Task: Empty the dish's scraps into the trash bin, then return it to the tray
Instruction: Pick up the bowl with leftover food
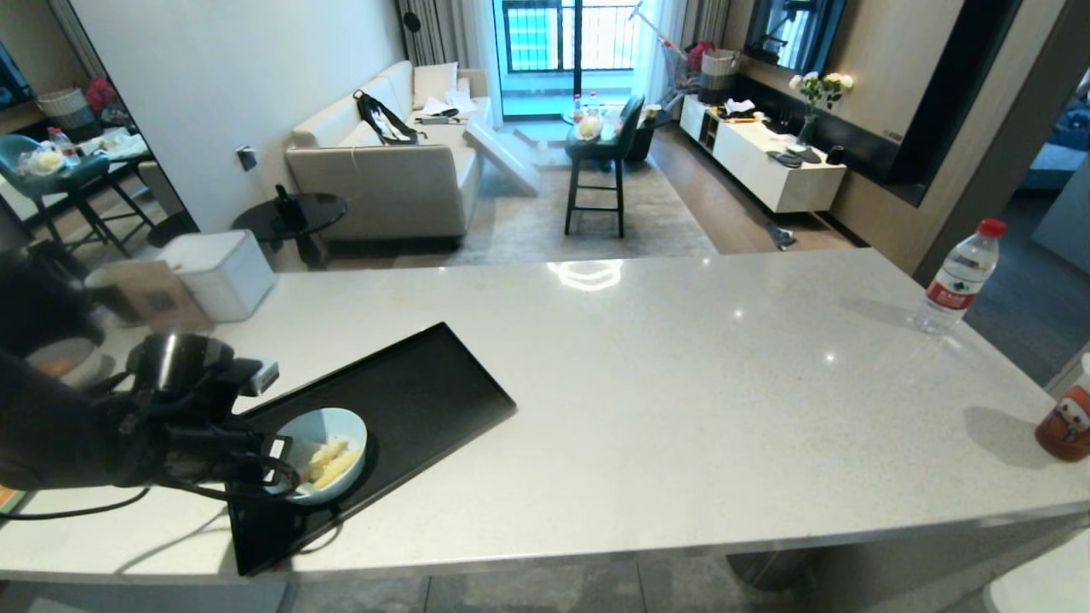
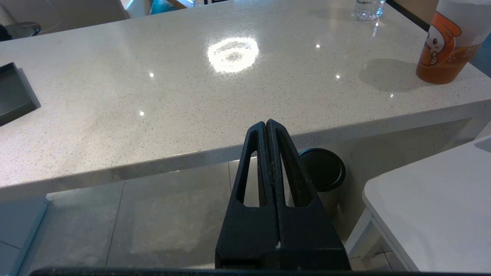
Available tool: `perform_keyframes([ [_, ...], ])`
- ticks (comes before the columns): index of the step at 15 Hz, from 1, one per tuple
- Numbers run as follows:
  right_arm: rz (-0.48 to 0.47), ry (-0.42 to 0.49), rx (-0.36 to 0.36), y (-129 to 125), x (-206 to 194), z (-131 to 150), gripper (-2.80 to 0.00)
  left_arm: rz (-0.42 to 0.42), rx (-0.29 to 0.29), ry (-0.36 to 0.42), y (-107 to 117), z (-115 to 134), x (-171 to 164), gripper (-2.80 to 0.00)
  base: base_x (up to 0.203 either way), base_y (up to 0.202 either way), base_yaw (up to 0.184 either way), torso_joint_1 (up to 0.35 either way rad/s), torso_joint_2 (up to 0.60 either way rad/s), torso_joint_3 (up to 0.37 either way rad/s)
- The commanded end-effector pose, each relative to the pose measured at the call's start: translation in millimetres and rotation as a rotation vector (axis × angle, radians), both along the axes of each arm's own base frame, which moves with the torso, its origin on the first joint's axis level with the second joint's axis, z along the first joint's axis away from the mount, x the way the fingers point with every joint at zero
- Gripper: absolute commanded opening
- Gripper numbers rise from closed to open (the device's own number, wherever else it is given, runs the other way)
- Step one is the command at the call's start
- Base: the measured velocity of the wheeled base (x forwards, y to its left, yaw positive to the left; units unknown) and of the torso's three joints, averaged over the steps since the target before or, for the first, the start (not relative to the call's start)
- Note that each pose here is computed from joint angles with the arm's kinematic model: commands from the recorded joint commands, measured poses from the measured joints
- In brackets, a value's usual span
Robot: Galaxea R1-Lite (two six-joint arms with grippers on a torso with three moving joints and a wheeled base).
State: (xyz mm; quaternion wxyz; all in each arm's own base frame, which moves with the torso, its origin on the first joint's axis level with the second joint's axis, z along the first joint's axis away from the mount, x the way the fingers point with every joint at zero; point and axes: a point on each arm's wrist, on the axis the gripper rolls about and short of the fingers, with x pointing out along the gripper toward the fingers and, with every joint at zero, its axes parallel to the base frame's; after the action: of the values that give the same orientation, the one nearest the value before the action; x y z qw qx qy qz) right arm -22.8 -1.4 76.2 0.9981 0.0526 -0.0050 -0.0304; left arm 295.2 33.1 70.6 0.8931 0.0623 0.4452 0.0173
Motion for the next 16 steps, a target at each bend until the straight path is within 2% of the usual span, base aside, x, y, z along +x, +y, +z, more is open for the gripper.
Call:
perform_keyframes([
  [1,0.000,-0.001,0.001,0,0,0,-2.80,0.037,-0.028,-0.022,-1,5,-1,-2.80,0.000,0.000,0.000,0.000,0.00,0.000],
  [10,0.000,-0.001,0.001,0,0,0,-2.80,0.089,-0.072,0.076,-1,10,-12,-2.80,0.000,0.000,0.000,0.000,0.00,0.000],
  [14,0.000,-0.001,0.001,0,0,0,-2.80,0.122,-0.099,0.070,-2,19,-5,-2.80,0.000,0.000,0.000,0.000,0.00,0.000],
  [16,0.000,-0.001,0.001,0,0,0,-2.80,0.165,-0.129,0.071,-1,27,1,-2.80,0.000,0.000,0.000,0.000,0.00,0.000],
])
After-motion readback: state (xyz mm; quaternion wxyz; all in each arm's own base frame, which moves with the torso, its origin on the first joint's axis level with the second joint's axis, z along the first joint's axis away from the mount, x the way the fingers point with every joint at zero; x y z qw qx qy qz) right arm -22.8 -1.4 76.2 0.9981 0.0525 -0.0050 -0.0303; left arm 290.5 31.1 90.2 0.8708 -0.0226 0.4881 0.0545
